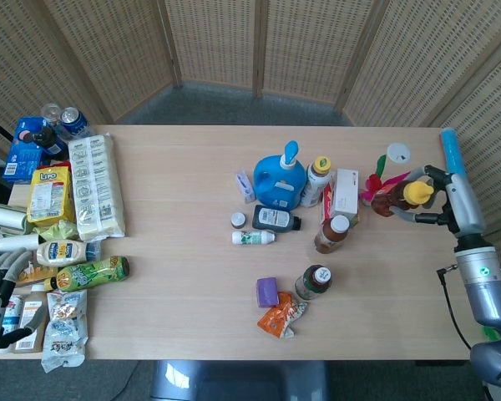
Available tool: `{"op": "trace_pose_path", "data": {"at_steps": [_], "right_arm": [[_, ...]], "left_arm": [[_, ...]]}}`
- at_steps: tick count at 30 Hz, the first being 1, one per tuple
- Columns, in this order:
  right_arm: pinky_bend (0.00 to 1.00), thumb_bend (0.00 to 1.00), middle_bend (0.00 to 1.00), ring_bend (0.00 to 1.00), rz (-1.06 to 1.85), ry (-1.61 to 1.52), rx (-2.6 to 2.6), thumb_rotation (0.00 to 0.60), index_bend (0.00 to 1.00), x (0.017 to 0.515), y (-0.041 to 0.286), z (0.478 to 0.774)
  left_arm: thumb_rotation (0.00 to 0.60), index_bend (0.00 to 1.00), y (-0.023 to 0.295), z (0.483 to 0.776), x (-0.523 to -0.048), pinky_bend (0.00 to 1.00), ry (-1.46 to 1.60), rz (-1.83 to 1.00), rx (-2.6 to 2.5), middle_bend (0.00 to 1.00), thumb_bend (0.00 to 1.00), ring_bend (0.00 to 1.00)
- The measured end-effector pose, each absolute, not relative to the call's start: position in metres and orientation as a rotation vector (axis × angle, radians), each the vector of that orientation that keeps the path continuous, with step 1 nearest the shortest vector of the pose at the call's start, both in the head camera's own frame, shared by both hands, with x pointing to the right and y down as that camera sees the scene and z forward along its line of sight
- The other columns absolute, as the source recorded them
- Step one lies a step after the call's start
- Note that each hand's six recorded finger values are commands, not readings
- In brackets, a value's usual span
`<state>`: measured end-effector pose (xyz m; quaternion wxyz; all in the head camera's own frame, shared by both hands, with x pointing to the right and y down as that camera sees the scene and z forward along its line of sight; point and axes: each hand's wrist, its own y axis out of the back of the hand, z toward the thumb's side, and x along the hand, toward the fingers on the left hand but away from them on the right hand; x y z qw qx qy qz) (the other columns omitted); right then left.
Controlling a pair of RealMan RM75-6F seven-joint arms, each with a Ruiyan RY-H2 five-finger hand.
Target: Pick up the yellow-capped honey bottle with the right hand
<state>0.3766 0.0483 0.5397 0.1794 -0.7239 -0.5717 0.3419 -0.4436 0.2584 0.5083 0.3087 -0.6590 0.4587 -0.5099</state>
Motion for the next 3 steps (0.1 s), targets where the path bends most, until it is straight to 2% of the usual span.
{"op": "trace_pose_path", "data": {"at_steps": [3], "right_arm": [[0.70,0.10,1.00,0.75,0.964,-1.602,-2.049,0.600,0.75,0.3715,0.0469,0.5359]], "left_arm": [[0.600,0.00,0.2593,0.5101,-0.4448,0.00,1.220,-1.347,-1.745,0.00,0.38,0.00]]}}
